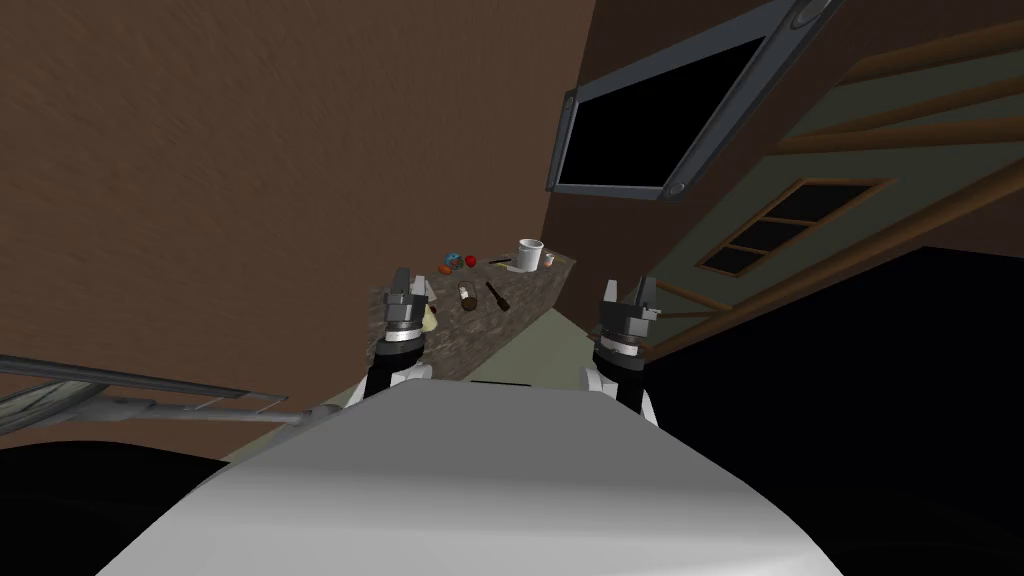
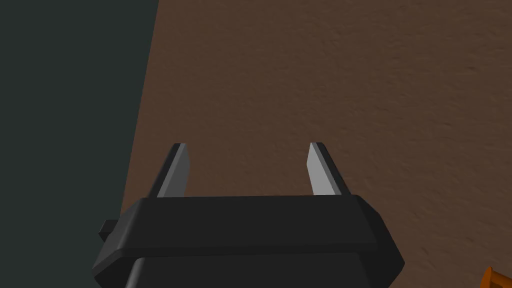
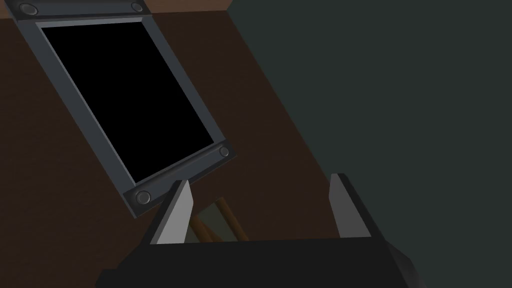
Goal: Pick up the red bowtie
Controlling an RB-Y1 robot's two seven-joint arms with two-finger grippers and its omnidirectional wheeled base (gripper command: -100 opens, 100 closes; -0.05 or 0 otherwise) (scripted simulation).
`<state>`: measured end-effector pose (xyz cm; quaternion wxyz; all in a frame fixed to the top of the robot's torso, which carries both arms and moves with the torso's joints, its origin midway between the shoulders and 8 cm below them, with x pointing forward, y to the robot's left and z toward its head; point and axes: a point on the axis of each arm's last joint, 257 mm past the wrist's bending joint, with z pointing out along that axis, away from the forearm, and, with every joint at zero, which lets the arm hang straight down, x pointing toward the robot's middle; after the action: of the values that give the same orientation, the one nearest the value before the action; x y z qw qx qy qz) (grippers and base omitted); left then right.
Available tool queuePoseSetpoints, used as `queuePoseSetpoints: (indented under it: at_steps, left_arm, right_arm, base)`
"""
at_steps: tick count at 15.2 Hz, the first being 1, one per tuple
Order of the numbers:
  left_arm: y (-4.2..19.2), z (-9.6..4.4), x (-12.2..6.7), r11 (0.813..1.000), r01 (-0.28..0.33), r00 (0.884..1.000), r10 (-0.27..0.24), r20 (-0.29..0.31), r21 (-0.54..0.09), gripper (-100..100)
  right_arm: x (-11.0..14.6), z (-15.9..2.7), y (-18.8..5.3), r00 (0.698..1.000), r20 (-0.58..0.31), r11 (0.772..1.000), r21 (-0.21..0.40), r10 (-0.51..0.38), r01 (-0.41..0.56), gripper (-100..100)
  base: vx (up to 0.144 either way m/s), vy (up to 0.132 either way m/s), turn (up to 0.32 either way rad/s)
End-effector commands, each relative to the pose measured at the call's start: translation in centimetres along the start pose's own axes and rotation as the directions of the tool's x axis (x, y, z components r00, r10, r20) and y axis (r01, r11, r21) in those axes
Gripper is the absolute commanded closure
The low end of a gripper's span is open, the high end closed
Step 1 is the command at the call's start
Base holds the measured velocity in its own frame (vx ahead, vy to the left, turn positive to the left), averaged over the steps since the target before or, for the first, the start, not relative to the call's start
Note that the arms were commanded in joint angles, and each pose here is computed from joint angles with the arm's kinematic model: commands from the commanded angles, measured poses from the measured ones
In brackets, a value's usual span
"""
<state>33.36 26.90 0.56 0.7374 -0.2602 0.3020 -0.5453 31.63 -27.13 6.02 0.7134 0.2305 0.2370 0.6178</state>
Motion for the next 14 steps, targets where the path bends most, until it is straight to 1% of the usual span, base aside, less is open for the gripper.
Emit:
queuePoseSetpoints:
  at_steps: [1,4,5,7,8,9,10,11,12,13,14]
  left_arm:
    - [0.6,-0.1,0.1,1.0,-0.016,0.999,0.015,-0.039,-0.02,-100]
    - [1.7,-0.2,-0.3,0.997,-0.041,0.996,0.035,-0.086,-0.069,-100]
    - [1.7,-0.2,-0.3,0.997,-0.041,0.996,0.035,-0.086,-0.069,-100]
    - [2.7,-0.2,-0.8,0.992,-0.061,0.992,0.049,-0.113,-0.111,-100]
    - [2.8,-0.2,-0.8,0.992,-0.061,0.992,0.049,-0.114,-0.114,-100]
    - [3.4,-0.3,-1.1,0.988,-0.072,0.991,0.055,-0.126,-0.14,-100]
    - [3.4,-0.3,-1.1,0.988,-0.072,0.991,0.055,-0.126,-0.14,-100]
    - [4.0,-0.3,-1.5,0.982,-0.083,0.989,0.06,-0.137,-0.168,-100]
    - [4.0,-0.3,-1.5,0.982,-0.083,0.989,0.06,-0.137,-0.168,-100]
    - [4.5,-0.4,-2.0,0.977,-0.094,0.987,0.065,-0.147,-0.194,-100]
    - [4.7,-0.4,-2.0,0.975,-0.094,0.987,0.065,-0.147,-0.199,-100]
  right_arm:
    - [0.0,0.0,0.0,1.0,0.0,1.0,0.0,0.0,0.0,0]
    - [0.0,0.0,0.0,1.0,0.0,1.0,0.0,0.0,0.0,0]
    - [0.0,0.0,0.0,1.0,0.0,1.0,0.0,0.0,0.0,0]
    - [0.0,0.0,0.0,1.0,0.0,1.0,0.0,0.0,0.0,0]
    - [0.0,0.0,0.0,1.0,0.0,1.0,0.0,0.0,0.0,0]
    - [0.0,0.0,0.0,1.0,0.0,1.0,0.0,0.0,0.0,0]
    - [0.0,0.0,0.0,1.0,0.0,1.0,0.0,0.0,0.0,0]
    - [0.0,0.0,0.0,1.0,0.0,1.0,0.0,0.0,0.0,0]
    - [0.0,0.0,0.0,1.0,0.0,1.0,0.0,0.0,0.0,0]
    - [0.0,0.0,0.0,1.0,0.0,1.0,0.0,0.0,0.0,0]
    - [0.0,0.0,0.0,1.0,0.0,1.0,0.0,0.0,0.0,0]
  base:
    - [-0.013,0.015,-0.032]
    - [-0.045,0.072,-0.078]
    - [-0.045,0.095,-0.06]
    - [-0.049,0.093,-0.077]
    - [-0.049,0.091,-0.067]
    - [-0.051,0.085,-0.075]
    - [-0.043,0.082,-0.06]
    - [-0.044,0.097,-0.081]
    - [-0.044,0.091,-0.071]
    - [-0.049,0.084,-0.083]
    - [-0.047,0.076,-0.068]
